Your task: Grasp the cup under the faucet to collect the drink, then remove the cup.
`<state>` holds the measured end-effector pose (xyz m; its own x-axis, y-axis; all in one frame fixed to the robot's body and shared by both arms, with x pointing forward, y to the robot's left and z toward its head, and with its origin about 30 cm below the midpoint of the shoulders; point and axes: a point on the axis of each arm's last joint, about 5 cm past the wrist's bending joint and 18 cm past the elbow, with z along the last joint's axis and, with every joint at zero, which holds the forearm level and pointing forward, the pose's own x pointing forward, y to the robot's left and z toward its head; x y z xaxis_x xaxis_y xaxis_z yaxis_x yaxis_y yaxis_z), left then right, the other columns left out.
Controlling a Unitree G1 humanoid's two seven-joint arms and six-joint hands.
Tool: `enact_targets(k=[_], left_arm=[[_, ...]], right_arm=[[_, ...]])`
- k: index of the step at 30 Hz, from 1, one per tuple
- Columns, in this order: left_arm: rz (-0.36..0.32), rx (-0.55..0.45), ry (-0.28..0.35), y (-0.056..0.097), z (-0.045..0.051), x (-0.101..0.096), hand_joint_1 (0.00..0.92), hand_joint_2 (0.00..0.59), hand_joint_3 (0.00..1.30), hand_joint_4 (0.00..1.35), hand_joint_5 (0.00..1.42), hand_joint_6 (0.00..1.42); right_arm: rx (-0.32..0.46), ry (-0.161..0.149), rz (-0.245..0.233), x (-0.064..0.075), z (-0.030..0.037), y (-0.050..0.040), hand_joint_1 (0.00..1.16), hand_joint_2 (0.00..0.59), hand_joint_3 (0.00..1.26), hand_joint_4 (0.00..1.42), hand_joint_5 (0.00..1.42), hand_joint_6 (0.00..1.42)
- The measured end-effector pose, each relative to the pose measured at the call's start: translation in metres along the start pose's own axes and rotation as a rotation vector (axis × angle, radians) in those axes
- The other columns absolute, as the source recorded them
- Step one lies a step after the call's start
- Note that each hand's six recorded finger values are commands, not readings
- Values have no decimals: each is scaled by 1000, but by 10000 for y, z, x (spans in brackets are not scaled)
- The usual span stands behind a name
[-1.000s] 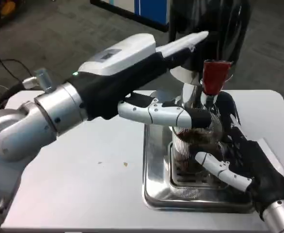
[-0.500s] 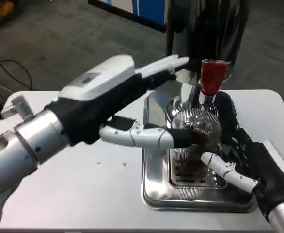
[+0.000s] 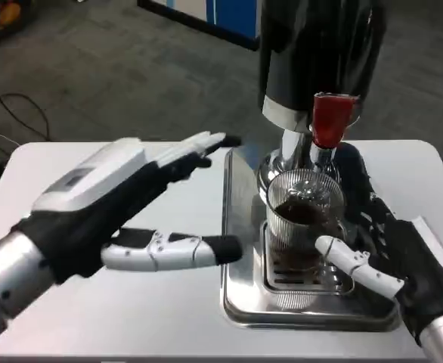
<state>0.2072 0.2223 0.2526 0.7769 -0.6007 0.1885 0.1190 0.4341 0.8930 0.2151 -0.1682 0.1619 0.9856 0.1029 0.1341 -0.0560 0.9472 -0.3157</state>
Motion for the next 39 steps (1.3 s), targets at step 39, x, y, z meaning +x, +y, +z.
enact_targets(k=[39], left_arm=[[-49,-98,234,-263,-72,-608,133,98,133,72,173,254]], right_arm=[[93,-7,21,269,-14,333,623,202,0,0,64,0]])
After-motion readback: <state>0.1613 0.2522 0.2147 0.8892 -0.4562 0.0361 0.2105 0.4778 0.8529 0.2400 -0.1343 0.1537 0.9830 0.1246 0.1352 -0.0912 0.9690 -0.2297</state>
